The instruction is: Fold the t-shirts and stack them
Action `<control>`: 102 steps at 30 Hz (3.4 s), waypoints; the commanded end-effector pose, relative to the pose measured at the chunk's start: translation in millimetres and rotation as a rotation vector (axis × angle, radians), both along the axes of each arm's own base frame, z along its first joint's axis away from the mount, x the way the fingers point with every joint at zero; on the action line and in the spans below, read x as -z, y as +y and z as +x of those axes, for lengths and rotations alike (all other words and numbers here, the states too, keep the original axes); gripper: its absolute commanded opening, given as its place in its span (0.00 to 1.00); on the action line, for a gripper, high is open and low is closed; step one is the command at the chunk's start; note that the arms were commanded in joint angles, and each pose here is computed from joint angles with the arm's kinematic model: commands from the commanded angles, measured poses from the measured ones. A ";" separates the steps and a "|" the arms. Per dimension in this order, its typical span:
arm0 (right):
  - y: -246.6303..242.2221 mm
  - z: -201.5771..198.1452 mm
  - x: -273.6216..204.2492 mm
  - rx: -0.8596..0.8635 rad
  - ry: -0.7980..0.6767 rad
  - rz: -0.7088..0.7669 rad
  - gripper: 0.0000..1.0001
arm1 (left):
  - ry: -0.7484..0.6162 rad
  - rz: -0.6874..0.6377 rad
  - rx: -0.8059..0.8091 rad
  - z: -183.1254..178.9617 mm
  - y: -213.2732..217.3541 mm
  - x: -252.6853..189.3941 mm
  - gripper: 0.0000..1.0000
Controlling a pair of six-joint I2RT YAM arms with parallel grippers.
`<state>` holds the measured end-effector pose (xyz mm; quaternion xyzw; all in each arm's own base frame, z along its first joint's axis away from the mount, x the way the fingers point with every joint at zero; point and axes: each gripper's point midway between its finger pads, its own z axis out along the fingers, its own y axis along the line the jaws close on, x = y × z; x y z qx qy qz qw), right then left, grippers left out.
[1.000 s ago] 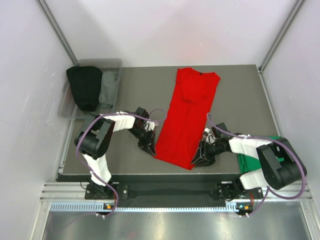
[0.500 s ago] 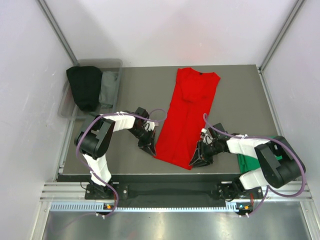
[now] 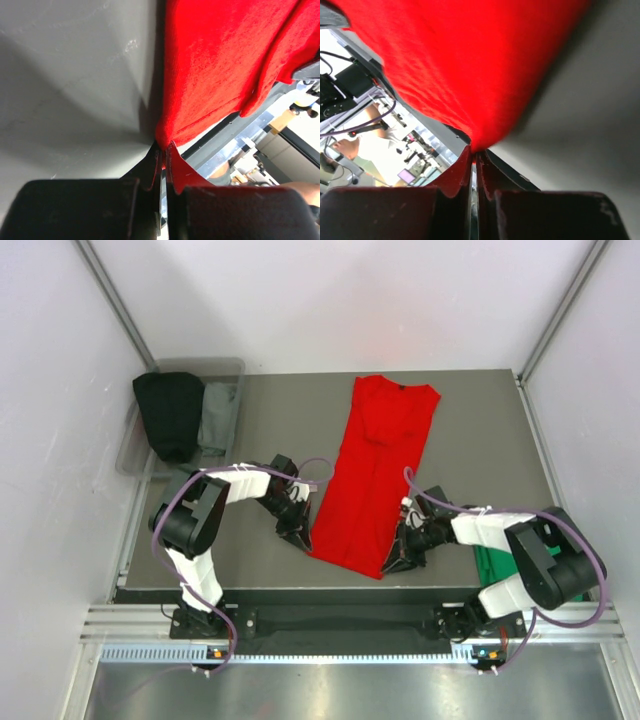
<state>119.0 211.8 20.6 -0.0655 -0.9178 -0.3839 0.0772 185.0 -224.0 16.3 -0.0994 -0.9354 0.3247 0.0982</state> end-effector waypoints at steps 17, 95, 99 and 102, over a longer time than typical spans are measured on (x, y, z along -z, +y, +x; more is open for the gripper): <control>-40.9 88.5 -96.4 0.101 -0.573 0.095 0.00 | -0.421 -0.086 0.111 109.1 -37.9 -89.9 0.00; -101.5 216.8 -90.0 0.179 -0.677 0.016 0.75 | -0.548 0.013 -0.010 225.9 -36.2 -105.3 0.70; -98.4 196.8 -65.0 0.198 -0.553 0.026 0.73 | -0.372 -0.082 -0.022 183.3 -29.4 -77.6 0.71; -94.2 184.9 -48.8 0.221 -0.480 0.036 0.67 | -0.312 -0.094 -0.024 169.6 -27.8 -65.8 0.70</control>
